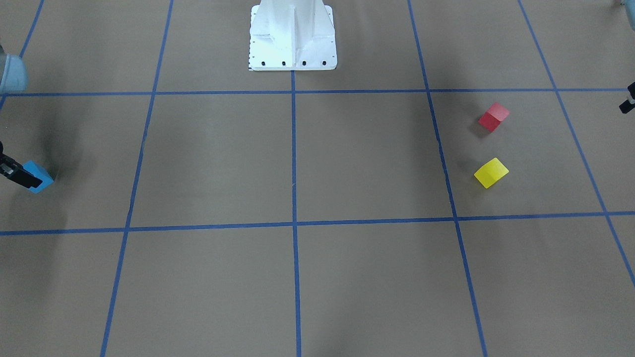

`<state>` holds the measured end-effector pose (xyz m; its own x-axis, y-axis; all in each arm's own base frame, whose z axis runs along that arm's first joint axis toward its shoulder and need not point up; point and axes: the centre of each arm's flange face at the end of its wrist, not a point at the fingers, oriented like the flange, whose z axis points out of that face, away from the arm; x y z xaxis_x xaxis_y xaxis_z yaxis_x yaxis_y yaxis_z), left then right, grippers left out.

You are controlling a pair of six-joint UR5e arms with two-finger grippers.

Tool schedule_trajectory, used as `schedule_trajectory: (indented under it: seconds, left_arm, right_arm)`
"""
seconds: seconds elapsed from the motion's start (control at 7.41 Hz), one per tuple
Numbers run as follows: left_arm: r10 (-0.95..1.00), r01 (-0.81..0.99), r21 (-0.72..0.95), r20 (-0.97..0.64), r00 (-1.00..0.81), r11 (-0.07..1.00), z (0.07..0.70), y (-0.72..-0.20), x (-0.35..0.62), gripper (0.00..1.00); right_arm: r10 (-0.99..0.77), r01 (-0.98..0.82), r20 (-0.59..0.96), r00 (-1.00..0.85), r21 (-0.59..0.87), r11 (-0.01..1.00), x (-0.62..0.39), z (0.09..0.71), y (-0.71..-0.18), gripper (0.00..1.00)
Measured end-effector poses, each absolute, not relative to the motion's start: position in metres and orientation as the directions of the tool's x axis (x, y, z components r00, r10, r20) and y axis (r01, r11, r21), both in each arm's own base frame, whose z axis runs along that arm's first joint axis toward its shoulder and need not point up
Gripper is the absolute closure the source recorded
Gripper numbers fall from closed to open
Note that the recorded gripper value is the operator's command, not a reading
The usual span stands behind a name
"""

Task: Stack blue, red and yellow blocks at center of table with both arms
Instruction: 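Lower the right gripper over the blue cube and close on it, then carry the blue cube with the right gripper to the table center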

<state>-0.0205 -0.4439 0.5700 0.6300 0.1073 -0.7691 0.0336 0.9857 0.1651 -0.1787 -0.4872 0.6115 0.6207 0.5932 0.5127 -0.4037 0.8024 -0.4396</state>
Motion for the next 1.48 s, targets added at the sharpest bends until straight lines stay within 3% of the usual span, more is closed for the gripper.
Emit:
schedule_trajectory:
  seconds: [0.54, 0.67, 0.81, 0.94, 1.08, 1.48]
  left_arm:
    - [0.110, 0.034, 0.169, -0.768, 0.631, 0.985, 0.568, -0.444, -0.021, 0.00]
    - [0.111, 0.034, 0.170, -0.768, 0.631, 0.985, 0.568, -0.444, -0.021, 0.00]
    - [0.112, 0.034, 0.172, -0.768, 0.631, 0.985, 0.567, -0.444, -0.021, 0.00]
    - [0.114, 0.034, 0.174, -0.767, 0.631, 0.984, 0.566, -0.444, -0.021, 0.00]
    - [0.115, 0.034, 0.175, -0.767, 0.631, 0.984, 0.566, -0.444, -0.021, 0.00]
    - [0.116, 0.035, 0.177, -0.767, 0.631, 0.984, 0.565, -0.444, -0.021, 0.00]
  right_arm:
    - [0.591, -0.394, 0.499, 0.634, -0.450, 0.801, -0.191, 0.618, -0.487, 0.04]
    - [0.591, -0.393, 0.496, 0.636, -0.451, 0.801, -0.192, 0.620, -0.487, 0.13]
    - [0.592, -0.394, 0.493, 0.637, -0.452, 0.800, -0.193, 0.622, -0.486, 0.22]
    - [0.595, -0.395, 0.487, 0.639, -0.455, 0.798, -0.193, 0.625, -0.486, 0.49]
    - [0.598, -0.397, 0.482, 0.640, -0.458, 0.795, -0.193, 0.628, -0.486, 0.99]
    - [0.597, -0.397, 0.491, 0.634, -0.456, 0.796, -0.194, 0.620, -0.489, 1.00]
